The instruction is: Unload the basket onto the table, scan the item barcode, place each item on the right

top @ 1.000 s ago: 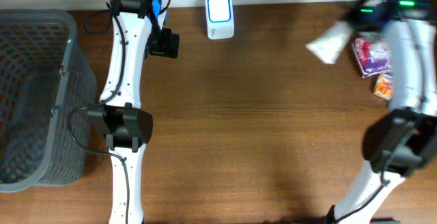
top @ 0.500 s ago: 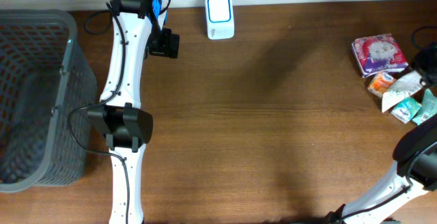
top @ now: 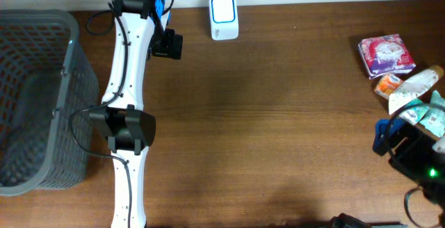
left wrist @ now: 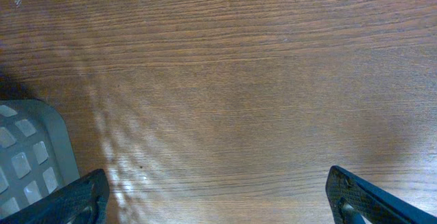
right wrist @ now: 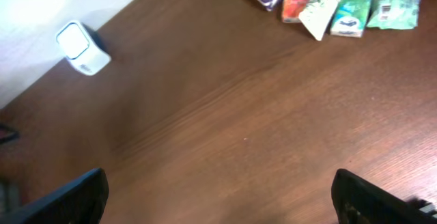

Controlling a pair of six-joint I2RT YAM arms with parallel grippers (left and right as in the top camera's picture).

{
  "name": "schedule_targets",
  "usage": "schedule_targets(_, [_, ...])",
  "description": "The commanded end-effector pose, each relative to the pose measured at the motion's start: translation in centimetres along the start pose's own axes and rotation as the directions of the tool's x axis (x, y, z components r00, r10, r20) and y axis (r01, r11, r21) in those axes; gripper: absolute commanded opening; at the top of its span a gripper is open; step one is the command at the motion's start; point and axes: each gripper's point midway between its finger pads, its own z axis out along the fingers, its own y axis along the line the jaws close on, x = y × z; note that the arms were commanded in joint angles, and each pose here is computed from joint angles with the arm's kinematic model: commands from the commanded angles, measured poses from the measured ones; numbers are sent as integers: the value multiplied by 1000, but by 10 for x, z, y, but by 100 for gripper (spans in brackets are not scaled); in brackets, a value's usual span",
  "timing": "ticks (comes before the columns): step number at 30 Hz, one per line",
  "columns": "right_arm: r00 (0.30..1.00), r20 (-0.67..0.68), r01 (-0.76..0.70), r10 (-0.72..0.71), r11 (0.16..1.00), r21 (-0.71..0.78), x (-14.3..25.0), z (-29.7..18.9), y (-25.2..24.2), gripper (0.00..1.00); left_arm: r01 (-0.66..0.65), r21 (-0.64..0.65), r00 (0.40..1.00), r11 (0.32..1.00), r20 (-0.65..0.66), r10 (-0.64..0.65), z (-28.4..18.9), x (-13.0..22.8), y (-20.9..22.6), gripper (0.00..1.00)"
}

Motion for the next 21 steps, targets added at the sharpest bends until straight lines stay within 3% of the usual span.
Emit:
schedule_targets(1, [1000, 14, 19, -19, 999, -32, 5, -6, 6, 99, 4, -9, 1000, 1000, 31, -4, -10, -4, 3, 99])
schedule_targets(8, [999, -22, 41, -42, 999, -30, 11, 5, 2, 99, 4, -9, 1000, 1000, 31, -4, -10, -4, 3, 99])
schedule_targets(10, [991, -6, 131, -131, 988, -77, 14, 24, 8, 99, 4, -9, 1000, 1000, 31, -4, -10, -4, 3, 99])
schedule_targets(11, [965, 67, 262, -255, 954, -148, 15, 35, 23, 99, 4, -9, 1000, 1000, 31, -4, -10, -4, 3, 99])
schedule_targets(13, [902, 223, 416, -370, 883, -219, 23, 59, 45, 99, 4, -9, 1000, 1000, 31, -4, -10, -4, 3, 99])
schedule_targets(21, [758, 560, 545, -334, 797, -262, 67, 115, 42, 99, 4, -9, 1000, 1000, 31, -4, -10, -4, 3, 99])
